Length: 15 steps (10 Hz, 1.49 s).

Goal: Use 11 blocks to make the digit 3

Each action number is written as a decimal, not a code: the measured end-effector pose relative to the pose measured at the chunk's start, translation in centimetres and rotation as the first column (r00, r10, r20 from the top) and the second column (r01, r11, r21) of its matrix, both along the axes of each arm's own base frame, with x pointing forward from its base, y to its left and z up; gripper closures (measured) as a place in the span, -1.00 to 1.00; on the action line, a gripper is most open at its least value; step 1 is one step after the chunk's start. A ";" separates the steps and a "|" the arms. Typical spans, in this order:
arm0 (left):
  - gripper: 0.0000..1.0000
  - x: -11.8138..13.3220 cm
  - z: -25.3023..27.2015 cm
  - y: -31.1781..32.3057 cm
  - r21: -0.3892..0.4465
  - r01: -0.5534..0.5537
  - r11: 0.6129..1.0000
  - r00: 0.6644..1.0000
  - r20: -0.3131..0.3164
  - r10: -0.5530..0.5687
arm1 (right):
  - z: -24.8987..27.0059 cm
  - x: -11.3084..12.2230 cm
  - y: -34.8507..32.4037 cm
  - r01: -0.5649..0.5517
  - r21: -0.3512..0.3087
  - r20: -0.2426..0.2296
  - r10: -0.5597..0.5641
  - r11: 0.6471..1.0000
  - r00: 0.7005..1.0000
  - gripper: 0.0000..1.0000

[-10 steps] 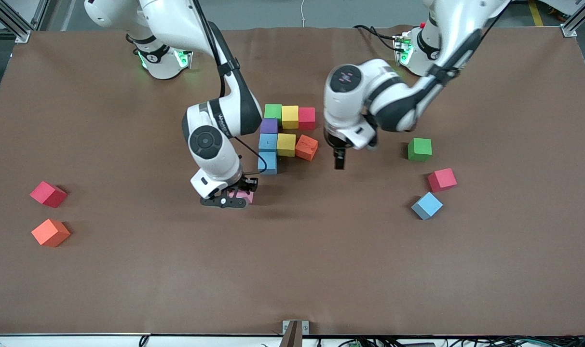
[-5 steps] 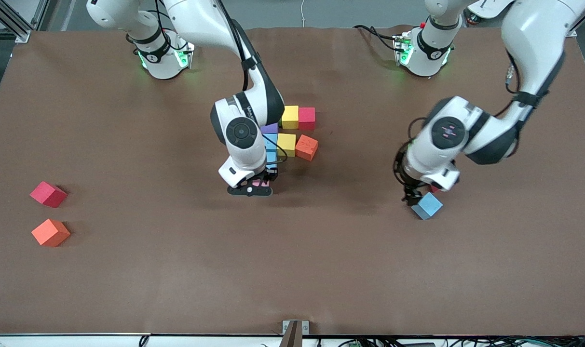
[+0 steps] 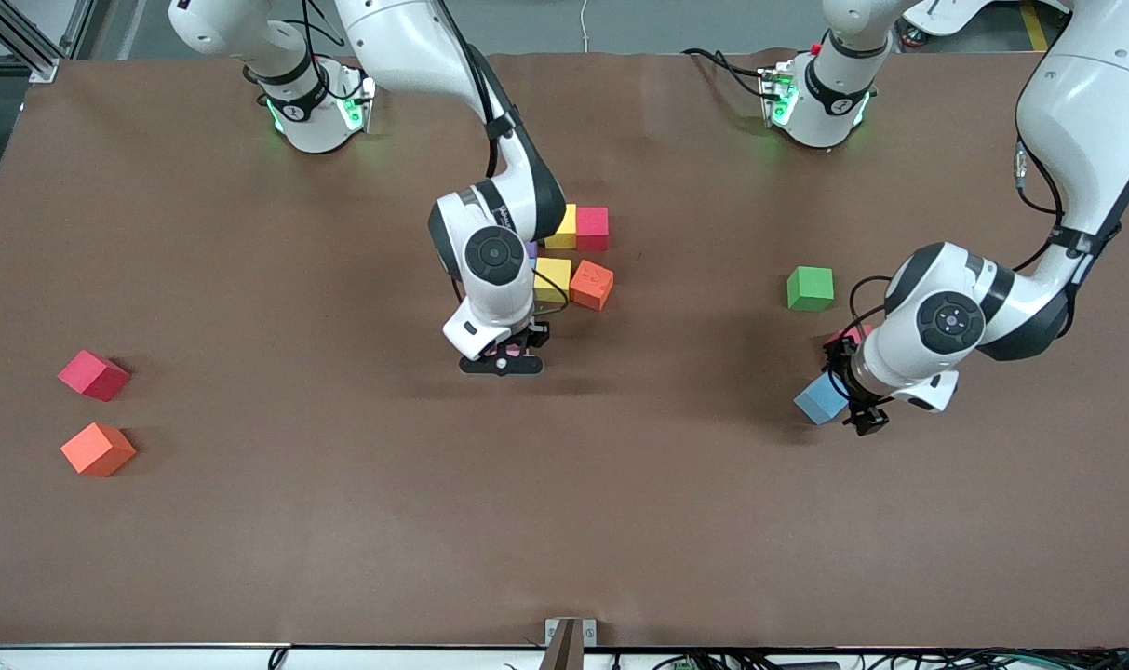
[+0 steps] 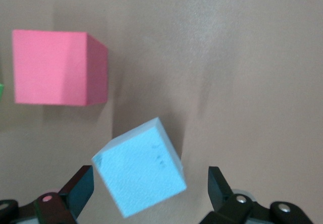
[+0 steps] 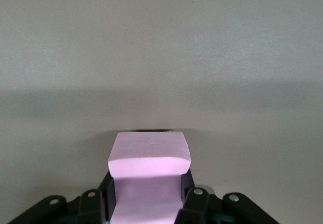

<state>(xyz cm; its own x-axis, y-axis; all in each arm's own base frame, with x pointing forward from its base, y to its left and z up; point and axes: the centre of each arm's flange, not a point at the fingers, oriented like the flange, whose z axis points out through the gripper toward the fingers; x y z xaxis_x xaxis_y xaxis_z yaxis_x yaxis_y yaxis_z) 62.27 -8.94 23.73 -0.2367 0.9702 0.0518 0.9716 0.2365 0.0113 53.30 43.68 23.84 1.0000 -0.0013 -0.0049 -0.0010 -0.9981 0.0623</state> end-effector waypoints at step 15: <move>-1.00 1.1 -0.2 -0.9 -0.020 -0.322 0.947 0.946 0.029 0.322 | -1.3 -0.7 0.7 0.007 -0.019 -0.005 -0.007 1.000 1.000 -0.05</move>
